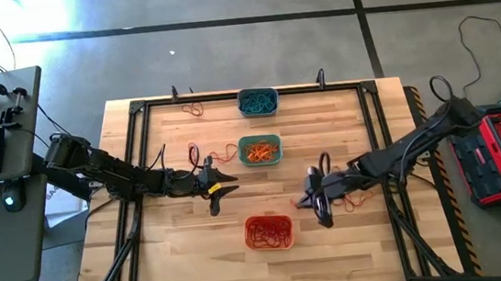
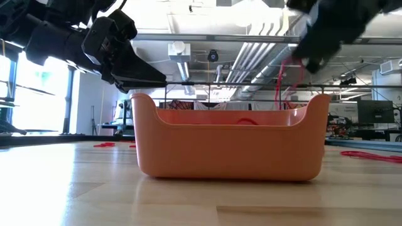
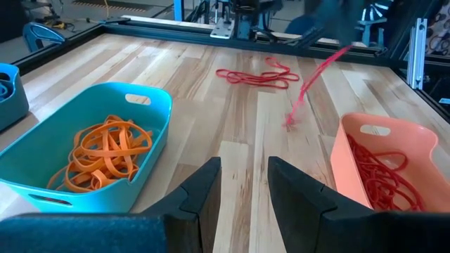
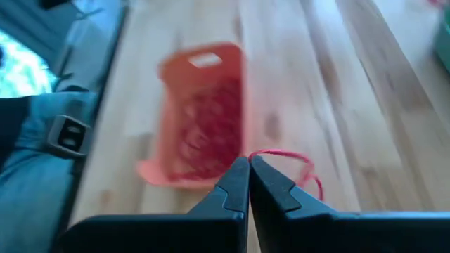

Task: Sort rubber bands into baskets
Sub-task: Put the red rubber band into the orange bin

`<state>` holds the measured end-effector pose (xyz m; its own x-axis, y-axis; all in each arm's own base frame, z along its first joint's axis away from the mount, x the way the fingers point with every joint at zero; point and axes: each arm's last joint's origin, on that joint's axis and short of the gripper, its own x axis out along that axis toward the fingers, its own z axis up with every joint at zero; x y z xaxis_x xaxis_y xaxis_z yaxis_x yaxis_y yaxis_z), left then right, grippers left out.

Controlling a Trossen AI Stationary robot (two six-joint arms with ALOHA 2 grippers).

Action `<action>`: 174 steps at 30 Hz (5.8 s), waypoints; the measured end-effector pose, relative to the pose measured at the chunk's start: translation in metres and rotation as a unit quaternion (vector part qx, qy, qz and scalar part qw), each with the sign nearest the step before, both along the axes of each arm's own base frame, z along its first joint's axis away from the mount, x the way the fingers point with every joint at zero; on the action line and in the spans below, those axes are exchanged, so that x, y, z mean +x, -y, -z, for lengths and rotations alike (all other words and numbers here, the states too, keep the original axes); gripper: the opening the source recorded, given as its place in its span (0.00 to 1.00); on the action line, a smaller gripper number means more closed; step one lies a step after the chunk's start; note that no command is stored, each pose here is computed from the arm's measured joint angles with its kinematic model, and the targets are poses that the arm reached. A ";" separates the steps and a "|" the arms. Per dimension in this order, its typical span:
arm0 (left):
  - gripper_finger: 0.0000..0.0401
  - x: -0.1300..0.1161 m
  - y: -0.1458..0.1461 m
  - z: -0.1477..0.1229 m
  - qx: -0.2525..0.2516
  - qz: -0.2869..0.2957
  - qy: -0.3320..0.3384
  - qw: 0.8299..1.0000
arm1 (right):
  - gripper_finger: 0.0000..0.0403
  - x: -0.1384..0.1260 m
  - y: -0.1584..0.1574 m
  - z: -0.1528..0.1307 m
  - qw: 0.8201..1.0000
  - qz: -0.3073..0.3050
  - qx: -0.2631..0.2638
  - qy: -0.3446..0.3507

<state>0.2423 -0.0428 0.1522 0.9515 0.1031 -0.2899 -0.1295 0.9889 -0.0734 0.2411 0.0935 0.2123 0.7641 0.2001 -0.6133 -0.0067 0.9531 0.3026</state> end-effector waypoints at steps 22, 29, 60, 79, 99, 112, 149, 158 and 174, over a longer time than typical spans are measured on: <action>0.28 0.000 0.000 -0.001 0.000 0.001 0.004 1.000 | 0.00 0.049 -0.052 -0.051 0.990 -0.095 -0.063 0.082; 0.28 0.000 0.000 -0.001 -0.002 0.005 0.003 1.000 | 0.00 0.080 -0.061 -0.026 0.989 -0.118 -0.074 0.041; 0.18 -0.001 -0.056 0.009 -0.036 -0.205 -0.035 0.977 | 0.39 0.096 -0.030 0.006 0.987 -0.114 -0.091 -0.061; 0.02 -0.019 -0.184 -0.026 -0.061 -0.260 -0.331 0.905 | 0.01 0.062 0.011 0.024 0.983 -0.039 -0.176 -0.044; 0.23 -0.066 -0.253 -0.015 -0.093 -0.282 -0.392 0.871 | 0.00 0.015 0.027 0.019 0.990 0.033 -0.132 0.040; 0.26 -0.040 -0.292 0.000 -0.110 -0.299 -0.407 0.856 | 0.00 0.015 0.026 0.019 0.990 0.034 -0.128 0.040; 0.01 -0.035 -0.308 0.022 -0.100 -0.271 -0.422 0.859 | 0.00 0.014 0.027 0.021 0.990 0.040 -0.136 0.026; 0.00 -0.019 -0.272 -0.014 -0.055 -0.249 -0.435 0.864 | 0.00 0.014 0.027 0.021 0.990 0.044 -0.131 0.026; 0.00 0.032 -0.108 -0.090 0.008 -0.077 -0.307 0.949 | 0.00 -0.001 0.028 0.048 0.988 0.063 -0.132 0.044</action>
